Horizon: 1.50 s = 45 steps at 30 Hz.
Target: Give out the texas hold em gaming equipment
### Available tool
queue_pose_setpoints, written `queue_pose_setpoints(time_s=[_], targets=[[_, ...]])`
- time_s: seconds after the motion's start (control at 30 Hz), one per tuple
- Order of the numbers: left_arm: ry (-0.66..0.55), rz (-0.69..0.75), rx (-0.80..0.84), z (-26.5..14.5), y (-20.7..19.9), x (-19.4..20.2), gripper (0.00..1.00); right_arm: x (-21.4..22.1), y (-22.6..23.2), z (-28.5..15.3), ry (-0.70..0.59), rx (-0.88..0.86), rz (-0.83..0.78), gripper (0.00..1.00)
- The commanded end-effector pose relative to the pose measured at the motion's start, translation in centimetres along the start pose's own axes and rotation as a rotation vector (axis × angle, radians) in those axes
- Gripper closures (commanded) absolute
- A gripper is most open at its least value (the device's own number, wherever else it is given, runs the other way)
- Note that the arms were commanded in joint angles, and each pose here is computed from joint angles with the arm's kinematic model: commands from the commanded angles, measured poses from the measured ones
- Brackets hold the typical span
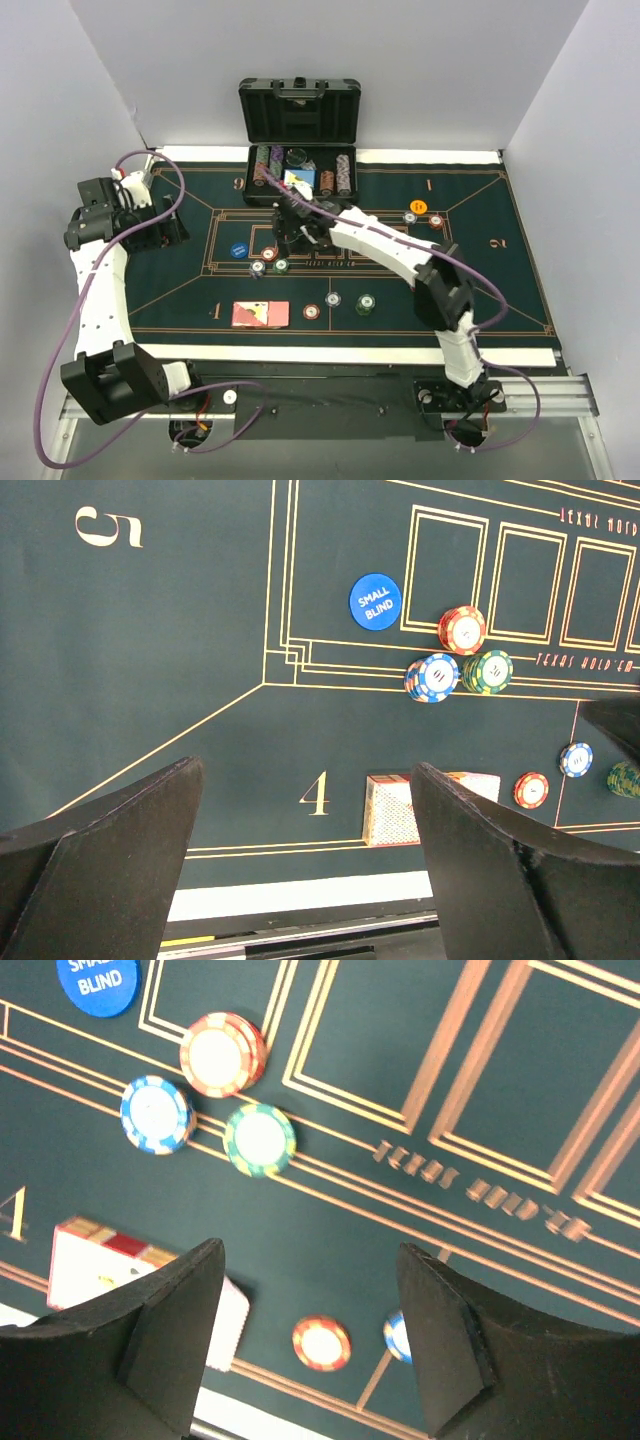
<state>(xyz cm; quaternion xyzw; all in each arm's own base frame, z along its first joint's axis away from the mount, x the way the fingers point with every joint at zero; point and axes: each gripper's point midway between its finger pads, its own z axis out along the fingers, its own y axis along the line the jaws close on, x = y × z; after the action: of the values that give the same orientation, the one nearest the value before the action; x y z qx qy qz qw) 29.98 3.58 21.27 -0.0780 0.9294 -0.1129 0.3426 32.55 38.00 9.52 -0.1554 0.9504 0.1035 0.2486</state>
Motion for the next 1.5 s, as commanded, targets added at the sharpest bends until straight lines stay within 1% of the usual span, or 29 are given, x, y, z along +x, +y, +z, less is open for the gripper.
queue_pose_setpoints(time_s=[0.0, 0.1, 0.13, 0.17, 0.2, 0.23, 0.27, 0.3, 0.33, 0.37, 0.4, 0.53, 0.93, 1.13, 1.47], targets=[[-0.074, 0.03, 0.01, -1.2, -0.5, -1.5, 0.04, -0.6, -4.0, -6.3, -0.077, 0.079, 0.003, 0.33], [-0.075, 0.027, 0.007, -1.2, -0.4, -1.5, 0.04, 2.2, -7.2, -7.6, -0.039, 0.136, 0.01, 0.31], [-0.076, 0.026, 0.01, -1.3, -0.5, -1.5, 0.04, 4.1, -8.4, -7.2, -0.005, 0.169, 0.006, 0.3], [-0.073, 0.025, 0.016, -1.2, -0.6, -1.4, 0.04, 4.3, -9.2, -8.1, -0.023, 0.181, 0.015, 0.29], [-0.079, 0.027, 0.017, -1.3, -0.7, -1.5, 0.04, 5.8, -10.0, -7.8, 0.003, 0.202, 0.019, 0.28], [-0.082, 0.026, 0.021, -1.4, -0.7, -1.6, 0.04, 6.2, -10.5, -8.4, -0.009, 0.202, 0.027, 0.28], [-0.081, 0.022, 0.021, -1.3, -0.7, -1.6, 0.04, 7.9, -11.3, -8.1, 0.02, 0.22, 0.028, 0.27], [-0.081, 0.023, 0.024, -1.3, -0.8, -1.6, 0.04, 8.0, -11.5, -8.6, 0.001, 0.212, 0.035, 0.27], [-0.081, 0.024, 0.023, -1.3, -0.7, -1.5, 0.04, 9.4, -12.1, -8.4, 0.023, 0.224, 0.041, 0.26], [-0.079, 0.022, 0.023, -1.3, -0.7, -1.5, 0.04, 9.4, -12.2, -8.8, 0.004, 0.218, 0.05, 0.26], [-0.076, 0.021, 0.023, -1.2, -0.7, -1.4, 0.04, 10.7, -12.7, -8.4, 0.024, 0.229, 0.055, 0.26], [-0.071, 0.019, 0.023, -1.0, -0.6, -1.2, 0.04, 12.7, -13.6, -8.0, 0.044, 0.237, 0.067, 0.26], [-0.073, 0.024, 0.018, -1.2, -0.6, -1.6, 0.04, 14.8, -13.4, -6.3, 0.09, 0.217, 0.082, 0.3], [-0.067, 0.023, 0.015, -1.1, -0.5, -1.5, 0.04, 15.6, -13.5, -5.2, 0.118, 0.225, 0.078, 0.37], [-0.066, 0.021, 0.012, -1.1, -0.4, -1.7, 0.04, 16.8, -14.2, -3.8, 0.156, 0.244, 0.079, 0.45]])
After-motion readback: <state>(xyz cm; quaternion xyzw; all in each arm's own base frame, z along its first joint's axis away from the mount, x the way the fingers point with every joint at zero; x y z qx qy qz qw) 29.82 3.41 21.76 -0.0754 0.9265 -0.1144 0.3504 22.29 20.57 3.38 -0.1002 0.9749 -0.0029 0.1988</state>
